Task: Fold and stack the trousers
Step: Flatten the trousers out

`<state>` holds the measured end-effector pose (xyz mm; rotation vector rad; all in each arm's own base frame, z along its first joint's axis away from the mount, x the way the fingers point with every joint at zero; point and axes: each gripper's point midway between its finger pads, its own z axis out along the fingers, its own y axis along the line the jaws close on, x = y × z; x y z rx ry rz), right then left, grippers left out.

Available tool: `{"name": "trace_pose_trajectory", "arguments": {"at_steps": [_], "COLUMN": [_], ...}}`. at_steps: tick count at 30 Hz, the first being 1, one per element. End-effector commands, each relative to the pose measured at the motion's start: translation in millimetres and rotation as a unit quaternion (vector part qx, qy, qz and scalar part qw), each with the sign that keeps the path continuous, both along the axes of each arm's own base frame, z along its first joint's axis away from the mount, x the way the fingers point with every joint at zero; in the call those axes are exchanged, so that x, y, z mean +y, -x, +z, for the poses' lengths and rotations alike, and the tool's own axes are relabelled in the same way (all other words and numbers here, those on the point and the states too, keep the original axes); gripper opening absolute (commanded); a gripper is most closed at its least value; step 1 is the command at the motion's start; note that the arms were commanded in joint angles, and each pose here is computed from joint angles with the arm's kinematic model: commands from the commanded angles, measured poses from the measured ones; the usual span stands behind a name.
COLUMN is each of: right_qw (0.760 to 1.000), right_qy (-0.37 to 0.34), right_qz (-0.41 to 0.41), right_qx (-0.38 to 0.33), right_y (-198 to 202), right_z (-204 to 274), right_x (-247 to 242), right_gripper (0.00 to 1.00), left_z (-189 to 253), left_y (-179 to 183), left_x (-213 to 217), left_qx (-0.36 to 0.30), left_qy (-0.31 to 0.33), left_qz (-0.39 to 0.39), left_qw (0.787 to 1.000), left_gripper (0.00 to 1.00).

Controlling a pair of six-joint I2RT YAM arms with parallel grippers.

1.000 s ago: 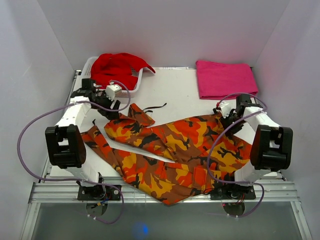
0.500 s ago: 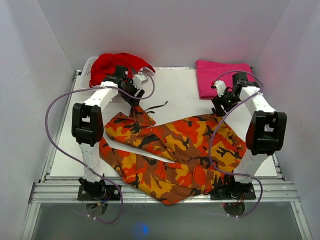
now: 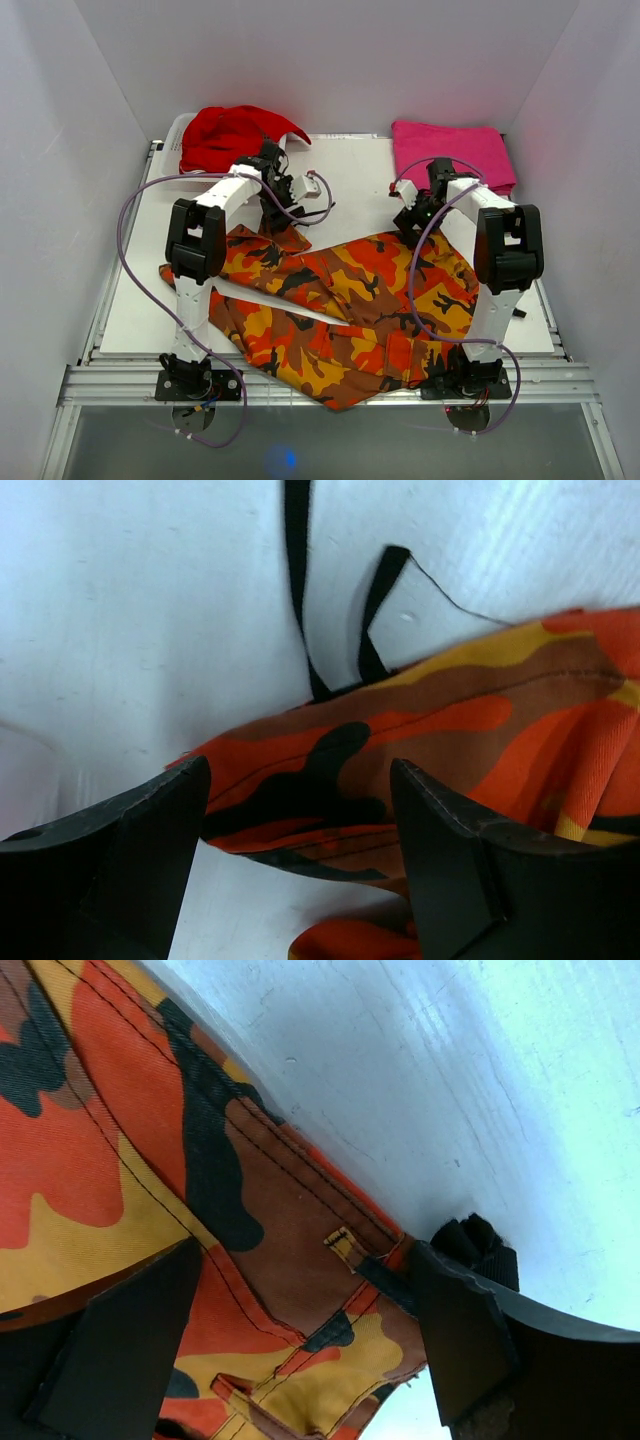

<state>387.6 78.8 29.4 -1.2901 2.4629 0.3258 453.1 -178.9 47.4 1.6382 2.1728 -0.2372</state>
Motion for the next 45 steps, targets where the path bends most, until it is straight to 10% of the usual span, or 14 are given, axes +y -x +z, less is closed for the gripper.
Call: {"name": "trace_pose_trajectory", "arguments": {"at_steps": [1,9,14,20,27,40,45], "right_qw": [1.000,0.999,0.999,0.997,0.989,0.965,0.964], "right_qy": [0.010,0.035,0.043,0.042,0.055,0.073,0.069], "right_qz": [0.013,0.022,0.005,-0.052,-0.134,-0.238,-0.242], "right_qx": [0.001,0.008,-0.007,-0.030,-0.042,-0.081,-0.080], "right_y": [4,24,19,7,8,15,19], "right_z": [-11,-20,-9,14,26,33,29], "right_x": [-6,-17,-24,-54,-111,-184,-191], "right_gripper": [0.88,0.52,0.20,0.08,0.08,0.08,0.08], "left_z": [-13,-42,-28,76,199,123,129], "left_y": [31,57,46,15,10,61,44], "left_x": [3,20,14,30,184,355,373], "left_qx": [0.039,0.054,0.018,-0.069,-0.171,-0.142,-0.143], "left_qy": [-0.012,-0.046,-0.032,0.084,0.237,0.243,0.260], "left_qz": [-0.072,-0.071,-0.019,0.156,0.400,0.662,0.656], "left_qw": [0.997,0.995,0.999,0.982,0.869,0.695,0.694], "left_gripper": [0.82,0.61,0.00,0.00,0.00,0.00,0.00]}}
